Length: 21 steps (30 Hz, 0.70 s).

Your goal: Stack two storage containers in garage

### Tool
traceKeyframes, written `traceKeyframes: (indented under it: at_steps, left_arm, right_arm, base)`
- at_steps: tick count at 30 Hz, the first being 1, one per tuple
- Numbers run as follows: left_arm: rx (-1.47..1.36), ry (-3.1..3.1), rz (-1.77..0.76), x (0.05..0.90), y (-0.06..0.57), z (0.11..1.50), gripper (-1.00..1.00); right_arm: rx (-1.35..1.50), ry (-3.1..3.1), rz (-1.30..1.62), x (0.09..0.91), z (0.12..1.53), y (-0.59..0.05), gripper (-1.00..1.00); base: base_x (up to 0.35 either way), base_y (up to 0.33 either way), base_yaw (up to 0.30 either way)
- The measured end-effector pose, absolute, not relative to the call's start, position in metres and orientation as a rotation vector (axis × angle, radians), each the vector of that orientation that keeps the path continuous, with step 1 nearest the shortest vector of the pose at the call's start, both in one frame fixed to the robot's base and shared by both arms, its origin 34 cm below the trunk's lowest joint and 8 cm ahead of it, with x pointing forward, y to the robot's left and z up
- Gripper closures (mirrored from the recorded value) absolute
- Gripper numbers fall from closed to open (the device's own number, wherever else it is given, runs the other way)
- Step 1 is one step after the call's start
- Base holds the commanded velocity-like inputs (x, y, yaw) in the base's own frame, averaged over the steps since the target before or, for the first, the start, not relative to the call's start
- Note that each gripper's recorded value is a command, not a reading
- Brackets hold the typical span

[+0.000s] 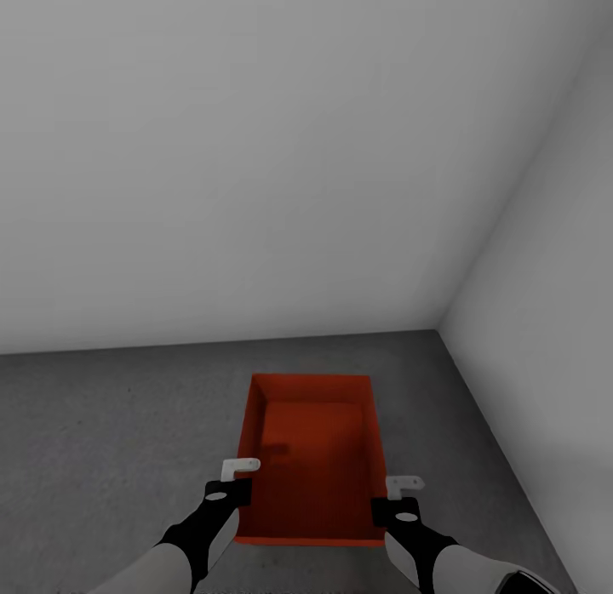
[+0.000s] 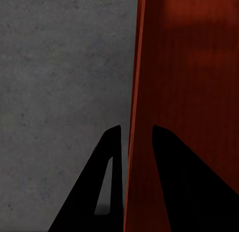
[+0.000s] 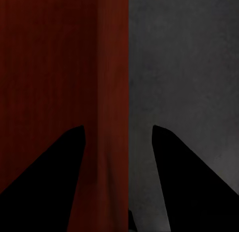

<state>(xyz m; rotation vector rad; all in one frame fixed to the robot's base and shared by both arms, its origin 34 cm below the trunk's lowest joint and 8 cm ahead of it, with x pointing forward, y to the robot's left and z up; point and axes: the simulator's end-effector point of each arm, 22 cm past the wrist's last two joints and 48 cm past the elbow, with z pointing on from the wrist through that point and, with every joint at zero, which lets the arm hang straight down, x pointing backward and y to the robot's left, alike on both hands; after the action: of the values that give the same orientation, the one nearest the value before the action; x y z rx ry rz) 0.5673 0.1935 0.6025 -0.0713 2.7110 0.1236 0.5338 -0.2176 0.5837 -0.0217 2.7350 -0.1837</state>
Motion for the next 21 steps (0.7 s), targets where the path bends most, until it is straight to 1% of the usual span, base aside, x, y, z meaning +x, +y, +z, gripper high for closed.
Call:
traceKeyframes:
  at_steps: [21]
  left_arm:
    - [-0.070,2.745,0.126,0.555,0.194,0.588,1.00]
  right_arm:
    - [-0.025,2.769,-0.185,0.521,0.570,-0.218,1.00]
  base:
    - [0.000,0.000,0.000]
